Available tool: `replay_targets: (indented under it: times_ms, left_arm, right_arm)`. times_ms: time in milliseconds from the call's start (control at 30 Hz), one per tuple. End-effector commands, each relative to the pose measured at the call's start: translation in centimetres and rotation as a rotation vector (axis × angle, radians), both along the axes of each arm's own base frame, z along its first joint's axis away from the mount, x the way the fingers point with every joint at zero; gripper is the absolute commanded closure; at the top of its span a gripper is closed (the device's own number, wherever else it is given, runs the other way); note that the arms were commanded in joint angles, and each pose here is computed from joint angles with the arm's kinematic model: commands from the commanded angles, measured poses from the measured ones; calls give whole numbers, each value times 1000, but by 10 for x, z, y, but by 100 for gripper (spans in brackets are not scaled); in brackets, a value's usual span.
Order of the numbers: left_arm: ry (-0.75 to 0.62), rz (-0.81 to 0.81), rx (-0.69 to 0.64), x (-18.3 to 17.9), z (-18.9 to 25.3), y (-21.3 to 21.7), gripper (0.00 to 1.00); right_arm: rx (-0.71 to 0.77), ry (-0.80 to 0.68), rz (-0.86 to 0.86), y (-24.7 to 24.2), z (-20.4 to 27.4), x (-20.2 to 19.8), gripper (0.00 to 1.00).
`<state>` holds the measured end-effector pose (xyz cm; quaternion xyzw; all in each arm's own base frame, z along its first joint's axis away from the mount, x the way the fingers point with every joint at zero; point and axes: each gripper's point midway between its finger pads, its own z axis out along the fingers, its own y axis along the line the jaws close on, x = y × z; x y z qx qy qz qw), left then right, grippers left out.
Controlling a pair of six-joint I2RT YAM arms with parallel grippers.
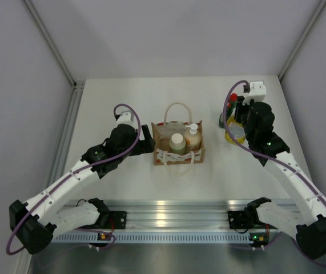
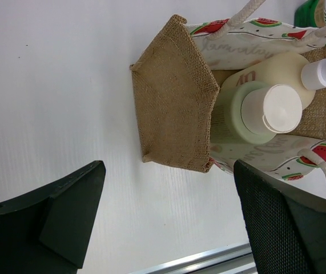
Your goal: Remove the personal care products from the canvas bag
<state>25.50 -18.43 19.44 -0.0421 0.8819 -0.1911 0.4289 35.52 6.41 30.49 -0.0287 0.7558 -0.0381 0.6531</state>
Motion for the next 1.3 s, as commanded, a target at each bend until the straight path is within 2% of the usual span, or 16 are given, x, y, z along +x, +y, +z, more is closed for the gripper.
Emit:
replay_targets:
  times_ms: [0, 267, 333, 367, 633, 700, 733, 800, 833, 967, 1000, 1033, 1133, 1167, 1200, 1267]
  left_arm:
    - [-45, -17, -39, 3, 14, -6, 2]
    - [-49, -40, -44, 0, 16, -8, 2]
    - [-49, -47, -46, -1, 17, -9, 2]
    - [-44, -52, -45, -1, 15, -10, 2]
    - [-48, -60, -46, -2, 18, -10, 2]
    - [-48, -62, -46, 0, 19, -12, 2]
    - [-53, -72, -48, 0, 22, -14, 2]
    - [-55, -84, -48, 1, 24, -16, 2]
    - [-53, -90, -49, 1, 25, -18, 2]
    - [-88, -116, -71, 4, 46, -24, 2]
    - [-98, -126, -68, 4, 50, -25, 2]
    - [-105, -135, -70, 4, 55, -26, 2]
    - [-147, -140, -54, 8, 74, -25, 2]
    - [-162, -136, -46, 11, 78, -24, 2]
    - [-191, -149, -36, 13, 89, -25, 2]
    - [-189, -181, -9, 15, 92, -33, 2]
  right_arm:
    - [172, -296, -37, -13, 65, 1, 100]
    - [161, -330, -45, -15, 14, 10, 100]
    - [106, -317, -45, -16, -4, 12, 100]
    - [116, -351, -49, -17, 0, 13, 100]
    - [119, -297, -46, -15, -33, 17, 99]
    - [122, -266, -58, -16, -40, 17, 74]
    - [118, -255, -58, -16, -42, 18, 54]
    - [107, -217, -56, -14, -47, 19, 44]
    - [101, -205, -54, -14, -48, 20, 32]
    - [93, -180, -47, -13, -44, 18, 24]
    - [129, -197, -47, -12, -35, 16, 22]
    - [129, -181, -46, -13, -36, 14, 14]
    - [153, -195, -40, -13, -11, 6, 1]
    - [144, -139, -53, -16, -19, 0, 1]
    - [174, -166, -57, -18, -1, -7, 1]
    - [198, -133, -59, -21, 2, -22, 0]
